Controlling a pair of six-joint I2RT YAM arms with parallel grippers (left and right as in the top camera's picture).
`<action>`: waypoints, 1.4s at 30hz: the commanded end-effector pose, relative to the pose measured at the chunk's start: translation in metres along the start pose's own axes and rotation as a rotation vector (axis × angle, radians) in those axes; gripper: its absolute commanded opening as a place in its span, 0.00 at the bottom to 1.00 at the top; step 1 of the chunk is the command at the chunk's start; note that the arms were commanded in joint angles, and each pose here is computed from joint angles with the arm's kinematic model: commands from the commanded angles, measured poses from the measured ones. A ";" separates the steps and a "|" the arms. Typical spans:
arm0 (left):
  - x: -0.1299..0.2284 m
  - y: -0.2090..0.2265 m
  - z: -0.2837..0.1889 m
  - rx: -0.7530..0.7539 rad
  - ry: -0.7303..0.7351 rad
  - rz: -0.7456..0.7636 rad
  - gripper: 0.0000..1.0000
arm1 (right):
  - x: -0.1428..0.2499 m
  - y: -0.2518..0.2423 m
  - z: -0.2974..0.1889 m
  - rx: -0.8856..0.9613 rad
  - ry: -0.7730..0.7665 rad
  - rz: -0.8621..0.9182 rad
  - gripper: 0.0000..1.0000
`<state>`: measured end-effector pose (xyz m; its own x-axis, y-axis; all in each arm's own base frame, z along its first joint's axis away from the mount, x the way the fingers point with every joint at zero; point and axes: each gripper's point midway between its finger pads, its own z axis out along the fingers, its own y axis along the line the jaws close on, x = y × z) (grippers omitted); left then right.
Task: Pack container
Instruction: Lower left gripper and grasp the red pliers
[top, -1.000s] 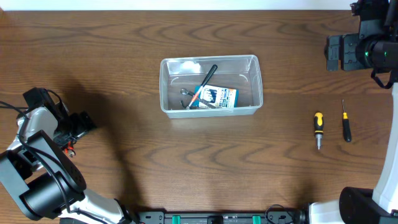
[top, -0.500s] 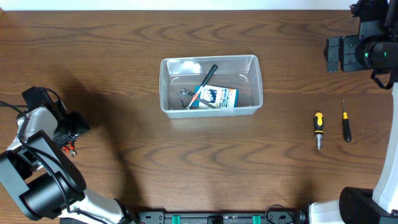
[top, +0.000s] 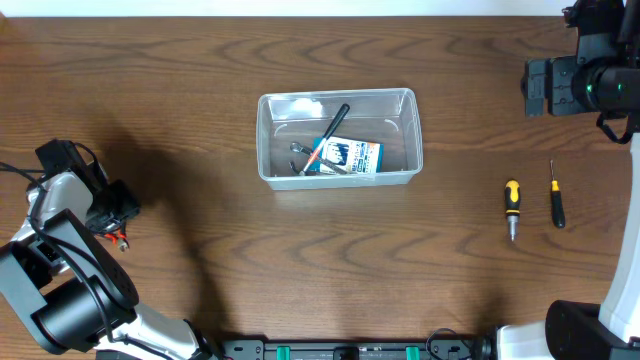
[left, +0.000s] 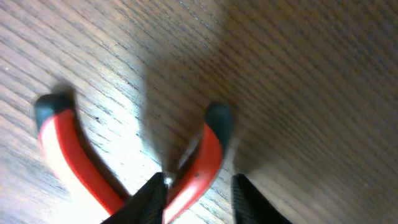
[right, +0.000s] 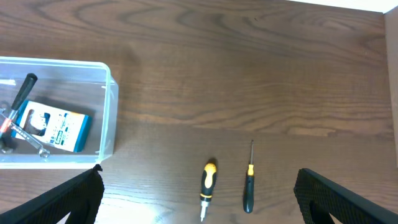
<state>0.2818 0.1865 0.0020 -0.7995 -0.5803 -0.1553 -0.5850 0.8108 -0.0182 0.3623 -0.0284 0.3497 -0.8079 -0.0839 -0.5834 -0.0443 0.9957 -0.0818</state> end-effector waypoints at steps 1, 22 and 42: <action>0.004 0.002 0.002 -0.009 0.013 0.000 0.26 | 0.001 0.000 0.001 -0.005 0.004 -0.012 0.99; 0.004 0.002 0.003 -0.010 0.015 0.009 0.41 | 0.002 0.000 0.001 -0.005 0.006 -0.012 0.99; 0.020 0.020 0.030 -0.109 0.107 0.019 0.30 | 0.002 0.000 0.001 -0.005 0.006 -0.019 0.99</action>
<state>0.2776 0.1957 -0.0051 -0.8169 -0.5602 -0.1375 -0.5701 0.8204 0.0442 0.3621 -0.0284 0.3495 -0.8084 -0.0853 -0.5824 -0.0456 0.9955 -0.0825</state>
